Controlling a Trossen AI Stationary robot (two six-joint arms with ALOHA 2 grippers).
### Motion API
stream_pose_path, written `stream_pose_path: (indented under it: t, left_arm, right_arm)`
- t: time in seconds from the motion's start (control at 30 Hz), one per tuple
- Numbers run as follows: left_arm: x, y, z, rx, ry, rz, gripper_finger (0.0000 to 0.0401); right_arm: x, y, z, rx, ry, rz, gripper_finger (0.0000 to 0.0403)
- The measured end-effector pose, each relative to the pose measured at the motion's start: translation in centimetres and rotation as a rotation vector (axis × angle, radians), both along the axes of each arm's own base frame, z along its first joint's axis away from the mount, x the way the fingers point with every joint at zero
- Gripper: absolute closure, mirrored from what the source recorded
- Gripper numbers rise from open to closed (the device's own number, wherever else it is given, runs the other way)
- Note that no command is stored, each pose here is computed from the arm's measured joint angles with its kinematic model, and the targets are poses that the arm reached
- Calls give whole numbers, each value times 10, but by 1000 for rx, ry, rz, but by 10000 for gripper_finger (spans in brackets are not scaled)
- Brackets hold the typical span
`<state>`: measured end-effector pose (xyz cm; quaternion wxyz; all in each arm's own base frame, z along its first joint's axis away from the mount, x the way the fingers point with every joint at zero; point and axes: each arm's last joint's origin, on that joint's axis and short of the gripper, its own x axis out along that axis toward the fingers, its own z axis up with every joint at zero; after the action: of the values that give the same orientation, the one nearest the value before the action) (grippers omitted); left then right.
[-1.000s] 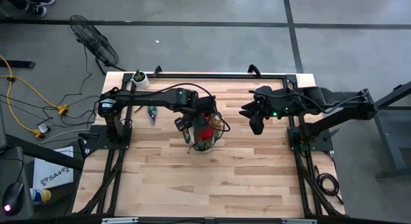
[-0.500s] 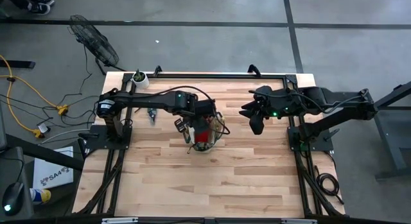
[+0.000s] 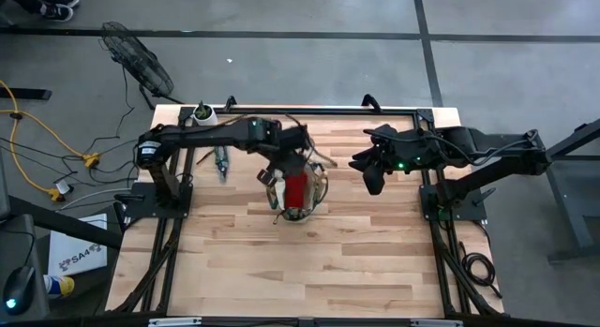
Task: Pick & Place Garden tools in Gardening bag
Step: Adjust the gardening bag
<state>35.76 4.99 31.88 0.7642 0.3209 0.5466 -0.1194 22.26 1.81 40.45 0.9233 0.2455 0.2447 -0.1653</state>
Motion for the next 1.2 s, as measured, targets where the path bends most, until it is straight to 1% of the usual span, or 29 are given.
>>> stream_pose_path:
  t: [0.1, 0.2, 0.27, 0.33, 0.43, 0.5, 0.57, 0.63, 0.73, 0.83, 0.97, 1.1, 1.2]
  left_arm:
    - [-2, 15, 1, -106, -40, 145, 400]
    - [-4, 25, 0, -230, -51, 232, 400]
    - [-6, 28, 0, -283, -51, 276, 401]
    - [-7, 27, 0, -289, -41, 290, 401]
    - [-7, 29, 0, -244, -41, 308, 401]
    - [-6, 31, 0, -233, -53, 316, 401]
    - [-7, 37, 1, -243, -71, 336, 401]
    - [-10, 43, 4, -279, -87, 351, 401]
    - [-13, 53, 5, -327, -99, 370, 401]
    - [-17, 61, 7, -377, -110, 391, 401]
    - [-26, 67, 14, -448, -127, 408, 401]
    - [-41, 72, 31, -473, -188, 431, 401]
    - [-52, 76, 42, -479, -235, 461, 401]
  right_arm:
    - [0, 1, 0, 38, -8, -21, 292]
    - [0, 3, 0, 55, -13, -27, 292]
    - [-1, 5, 0, 58, -13, -19, 292]
    - [-1, 7, 0, 63, -17, -28, 292]
    - [-2, 11, 0, 68, -25, -50, 292]
    - [-2, 13, 0, 67, -30, -59, 292]
    - [0, 17, -1, 72, -30, -75, 292]
    - [3, 21, -3, 73, -27, -68, 292]
    - [15, 30, -9, 47, -12, 3, 292]
    - [28, 40, -19, 19, 35, 62, 292]
    - [43, 45, -32, 0, 88, 85, 292]
    - [57, 50, -42, -13, 115, 180, 292]
    - [70, 47, -47, 9, 104, 266, 292]
